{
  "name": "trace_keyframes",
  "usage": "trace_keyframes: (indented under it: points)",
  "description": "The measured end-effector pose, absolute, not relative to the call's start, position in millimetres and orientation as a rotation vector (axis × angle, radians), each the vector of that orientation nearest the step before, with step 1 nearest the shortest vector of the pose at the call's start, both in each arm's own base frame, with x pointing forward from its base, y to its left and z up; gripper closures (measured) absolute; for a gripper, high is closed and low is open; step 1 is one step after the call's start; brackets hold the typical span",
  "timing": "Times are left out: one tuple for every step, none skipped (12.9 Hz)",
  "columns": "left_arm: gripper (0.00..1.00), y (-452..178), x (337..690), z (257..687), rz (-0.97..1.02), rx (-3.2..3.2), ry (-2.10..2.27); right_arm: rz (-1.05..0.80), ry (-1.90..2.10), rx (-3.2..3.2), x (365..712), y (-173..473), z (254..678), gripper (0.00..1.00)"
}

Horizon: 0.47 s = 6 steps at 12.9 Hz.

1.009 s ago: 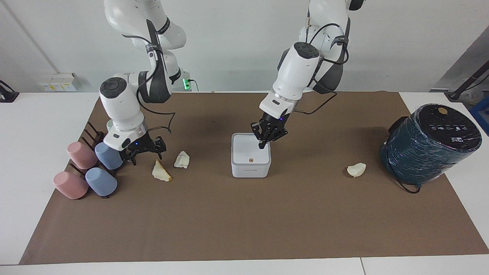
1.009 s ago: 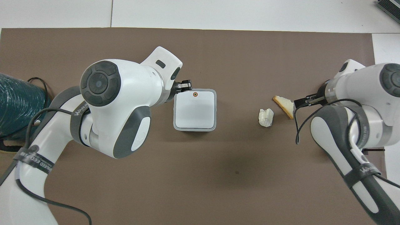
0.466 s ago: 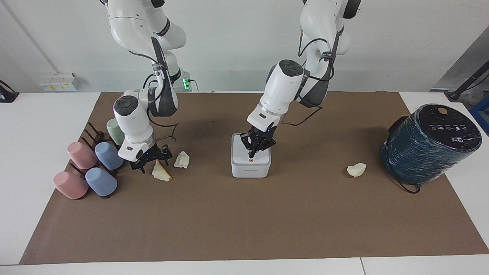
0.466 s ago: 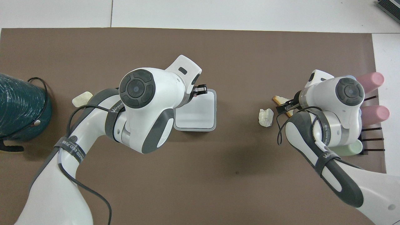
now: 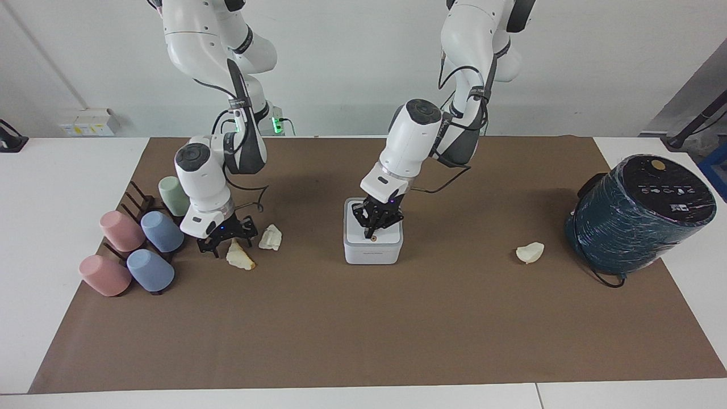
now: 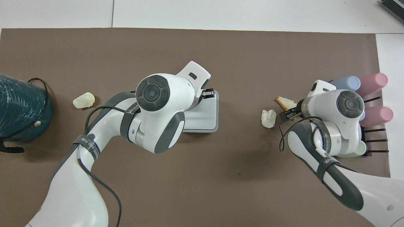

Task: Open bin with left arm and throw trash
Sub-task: 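Lift the white lid with the left gripper while the right gripper grasps the bread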

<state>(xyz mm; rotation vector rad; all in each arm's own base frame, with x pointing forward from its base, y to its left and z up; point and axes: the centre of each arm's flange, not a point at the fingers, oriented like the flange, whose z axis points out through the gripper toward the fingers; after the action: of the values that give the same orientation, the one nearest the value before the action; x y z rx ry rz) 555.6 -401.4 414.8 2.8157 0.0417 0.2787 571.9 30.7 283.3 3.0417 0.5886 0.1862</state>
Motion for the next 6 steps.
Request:
trace_keyframes:
  points:
    - [0.99,-401.2,556.0,413.4,0.277,2.817,0.043,0.19,0.589,3.042,572.0,31.4,284.6,0.37]
    - [0.99,-401.4,556.1,413.1,0.278,2.816,0.043,0.196,0.592,3.041,572.1,32.5,286.7,0.47]
    - [0.99,-401.5,556.3,413.1,0.28,2.815,0.043,0.199,0.593,3.041,572.1,33.0,287.7,0.59]
    - [0.99,-401.7,556.6,412.8,0.283,2.814,0.043,0.2,0.593,3.041,572.2,33.0,288.1,0.69]
    - [0.99,-401.7,556.8,412.5,0.284,2.813,0.044,0.2,0.593,3.041,572.3,33.0,288.2,0.71]
    - [0.99,-401.7,556.9,411.9,0.283,2.814,0.044,0.201,0.588,3.042,572.4,33.0,288.4,0.72]
